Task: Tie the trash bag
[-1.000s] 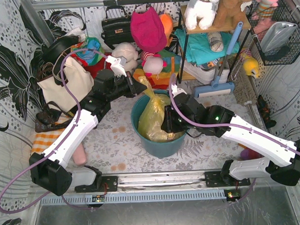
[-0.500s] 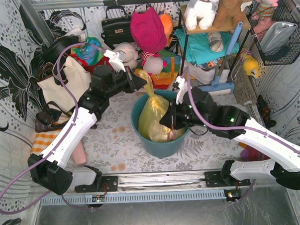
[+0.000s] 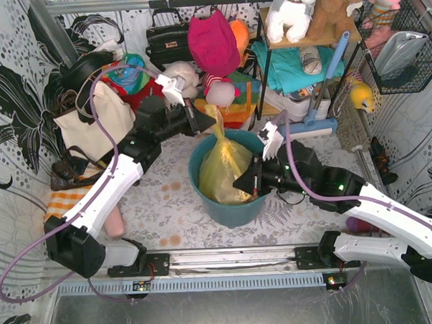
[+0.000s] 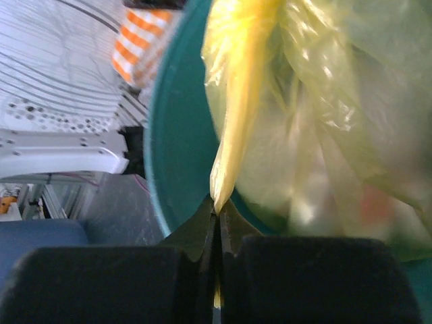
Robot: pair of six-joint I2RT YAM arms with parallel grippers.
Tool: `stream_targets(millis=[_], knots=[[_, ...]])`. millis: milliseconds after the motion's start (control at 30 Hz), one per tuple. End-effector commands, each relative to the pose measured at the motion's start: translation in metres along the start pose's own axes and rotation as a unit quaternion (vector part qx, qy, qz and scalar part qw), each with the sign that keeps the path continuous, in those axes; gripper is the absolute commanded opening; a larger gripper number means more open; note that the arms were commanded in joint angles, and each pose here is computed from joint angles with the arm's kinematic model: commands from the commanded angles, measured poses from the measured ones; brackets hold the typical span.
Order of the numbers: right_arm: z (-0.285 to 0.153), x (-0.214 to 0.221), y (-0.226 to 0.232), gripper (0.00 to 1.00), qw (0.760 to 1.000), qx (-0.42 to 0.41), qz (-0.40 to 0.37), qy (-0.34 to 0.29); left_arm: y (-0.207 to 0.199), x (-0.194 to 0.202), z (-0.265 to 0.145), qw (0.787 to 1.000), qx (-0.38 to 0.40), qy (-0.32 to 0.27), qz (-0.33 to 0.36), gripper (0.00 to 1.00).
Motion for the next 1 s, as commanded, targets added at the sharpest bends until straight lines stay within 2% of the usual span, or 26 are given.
stream_targets(millis=[0,100,300,400,533,667,800,967], knots=[[0.005,0.007,0.001,0.0,0.999,-0.026,0.035,-0.01,0.022,0.015,0.015,1.0,-0.007,0.012,-0.014,0.0],[-0.003,-0.01,0.011,0.0,0.998,-0.041,0.021,-0.031,0.014,0.004,0.02,1.0,0.002,0.011,-0.005,0.0],[-0.028,-0.045,0.034,0.0,0.993,-0.078,-0.007,-0.086,-0.03,-0.042,0.003,0.999,0.014,-0.033,0.038,0.0],[-0.03,-0.039,0.031,0.0,0.993,-0.079,-0.002,-0.086,-0.023,-0.032,0.003,0.999,0.007,-0.021,0.029,0.0],[-0.018,-0.009,0.012,0.0,0.996,-0.065,0.029,-0.057,0.011,0.005,0.009,0.999,-0.031,0.017,0.0,0.0],[-0.01,0.013,0.001,0.0,0.995,-0.071,0.058,-0.041,0.033,0.029,0.01,0.998,-0.057,0.027,-0.013,0.0],[-0.018,0.002,0.01,0.0,0.993,-0.094,0.045,-0.054,0.036,0.016,0.018,0.996,-0.089,0.025,0.014,0.0],[-0.035,-0.022,0.033,0.0,0.986,-0.149,0.012,-0.076,0.007,-0.015,0.017,0.995,-0.086,-0.011,0.05,0.0]])
Point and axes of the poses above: each gripper's point midway between its finger pads, its own z axis out along the fingers, its own y axis along the line the jaws close on, x = y × z, the point moved 9 cm from there along -z, back along the fingers, and after that the axes turned 7 degrees about -z, right-handed, at the moved point
